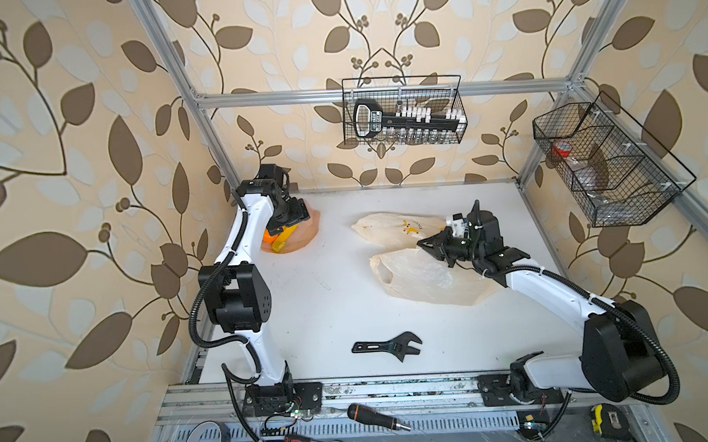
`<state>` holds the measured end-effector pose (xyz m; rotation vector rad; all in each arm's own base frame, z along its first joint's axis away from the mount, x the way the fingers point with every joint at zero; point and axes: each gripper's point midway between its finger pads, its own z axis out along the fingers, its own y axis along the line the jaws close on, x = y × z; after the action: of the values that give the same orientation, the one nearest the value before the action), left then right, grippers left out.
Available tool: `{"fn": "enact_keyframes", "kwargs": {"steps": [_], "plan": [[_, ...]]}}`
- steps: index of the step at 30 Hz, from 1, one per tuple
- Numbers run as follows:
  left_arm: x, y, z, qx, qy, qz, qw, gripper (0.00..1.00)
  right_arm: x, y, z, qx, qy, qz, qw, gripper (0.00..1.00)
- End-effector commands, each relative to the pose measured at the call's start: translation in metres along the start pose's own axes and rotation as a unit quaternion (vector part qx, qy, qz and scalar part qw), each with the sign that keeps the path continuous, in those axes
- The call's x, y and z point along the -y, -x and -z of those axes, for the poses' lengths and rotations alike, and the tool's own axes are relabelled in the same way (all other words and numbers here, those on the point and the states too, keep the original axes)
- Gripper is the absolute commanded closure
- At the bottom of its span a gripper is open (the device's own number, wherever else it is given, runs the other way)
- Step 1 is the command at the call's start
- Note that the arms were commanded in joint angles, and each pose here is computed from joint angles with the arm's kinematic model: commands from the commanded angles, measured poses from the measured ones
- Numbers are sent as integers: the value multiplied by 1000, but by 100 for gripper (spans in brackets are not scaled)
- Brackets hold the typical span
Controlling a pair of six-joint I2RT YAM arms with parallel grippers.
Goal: Place the fruits into the plastic bag
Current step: Pick up the fruit from the plate.
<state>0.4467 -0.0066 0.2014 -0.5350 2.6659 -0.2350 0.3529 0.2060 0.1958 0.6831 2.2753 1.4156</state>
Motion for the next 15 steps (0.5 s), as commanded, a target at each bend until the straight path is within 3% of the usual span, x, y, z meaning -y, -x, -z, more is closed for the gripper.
{"fn": "enact_keyframes", "kwargs": {"steps": [1, 15], "plan": [[-15, 9, -6, 0, 39, -28, 999, 18, -10, 2, 2, -2, 6, 6, 1000, 100], [-63, 38, -64, -18, 129, -83, 988, 34, -10, -1, -1, -7, 1, 7, 1000, 100]]}}
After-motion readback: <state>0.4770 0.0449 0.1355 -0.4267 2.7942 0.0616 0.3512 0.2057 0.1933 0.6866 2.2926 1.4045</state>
